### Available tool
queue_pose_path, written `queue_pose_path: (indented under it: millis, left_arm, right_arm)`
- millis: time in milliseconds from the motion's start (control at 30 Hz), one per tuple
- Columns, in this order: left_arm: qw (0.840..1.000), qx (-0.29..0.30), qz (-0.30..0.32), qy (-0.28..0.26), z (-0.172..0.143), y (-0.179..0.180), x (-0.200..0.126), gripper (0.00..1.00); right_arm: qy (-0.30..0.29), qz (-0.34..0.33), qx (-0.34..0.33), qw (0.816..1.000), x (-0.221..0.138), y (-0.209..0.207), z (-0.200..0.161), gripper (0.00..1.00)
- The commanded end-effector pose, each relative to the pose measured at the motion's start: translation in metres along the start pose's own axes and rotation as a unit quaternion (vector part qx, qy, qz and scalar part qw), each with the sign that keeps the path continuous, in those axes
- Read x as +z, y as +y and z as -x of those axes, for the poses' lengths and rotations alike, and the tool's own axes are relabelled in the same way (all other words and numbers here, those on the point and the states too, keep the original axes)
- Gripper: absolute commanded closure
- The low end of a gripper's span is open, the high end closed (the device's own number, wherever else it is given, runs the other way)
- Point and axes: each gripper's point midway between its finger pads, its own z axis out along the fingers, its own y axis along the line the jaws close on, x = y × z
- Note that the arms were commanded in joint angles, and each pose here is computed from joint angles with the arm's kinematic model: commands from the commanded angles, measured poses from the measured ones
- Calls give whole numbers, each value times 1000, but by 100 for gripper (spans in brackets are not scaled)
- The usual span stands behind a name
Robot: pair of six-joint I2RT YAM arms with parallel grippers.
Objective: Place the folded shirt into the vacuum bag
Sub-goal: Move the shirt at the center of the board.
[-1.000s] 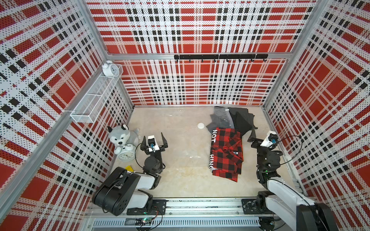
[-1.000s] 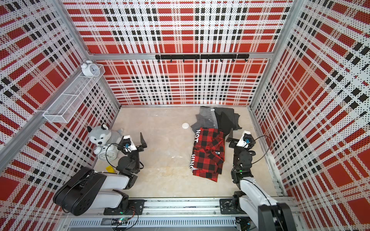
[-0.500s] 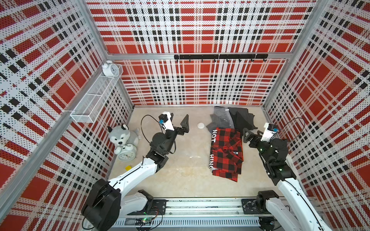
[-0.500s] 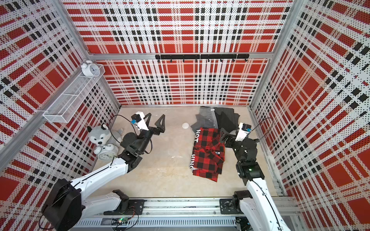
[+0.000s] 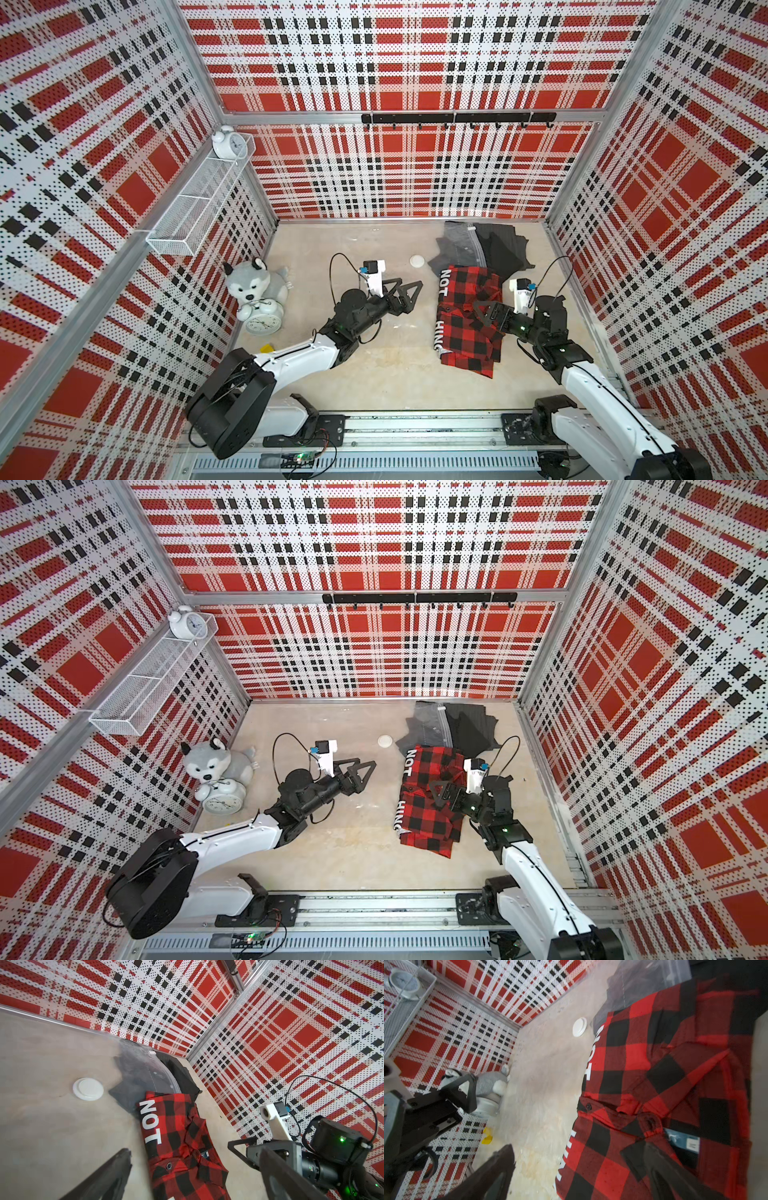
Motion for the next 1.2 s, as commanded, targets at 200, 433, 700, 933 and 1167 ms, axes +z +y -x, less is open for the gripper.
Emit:
queue_pose_path:
  millis: [200,433,700,933,1167]
  left_arm:
    - [998,-6,63,25,-41,5,-6,2]
    - [984,-49,136,104,-118,42,8,2]
    - [973,-109,181,96,-140,93,-16,2]
    - [961,-129,227,93,-148,122,-51,2]
    - [953,-142,248,100,-155,136,-70,2]
  right_arm:
    - [75,7,-5,997,15,20,-42,0]
    - [113,1,5,994,31,38,-65,0]
    - [185,-47,42,981,50,24,-115,0]
    - [170,-253,69,950,25,-58,-129,0]
    - [90,-318,135,934,-15,-97,-105,0]
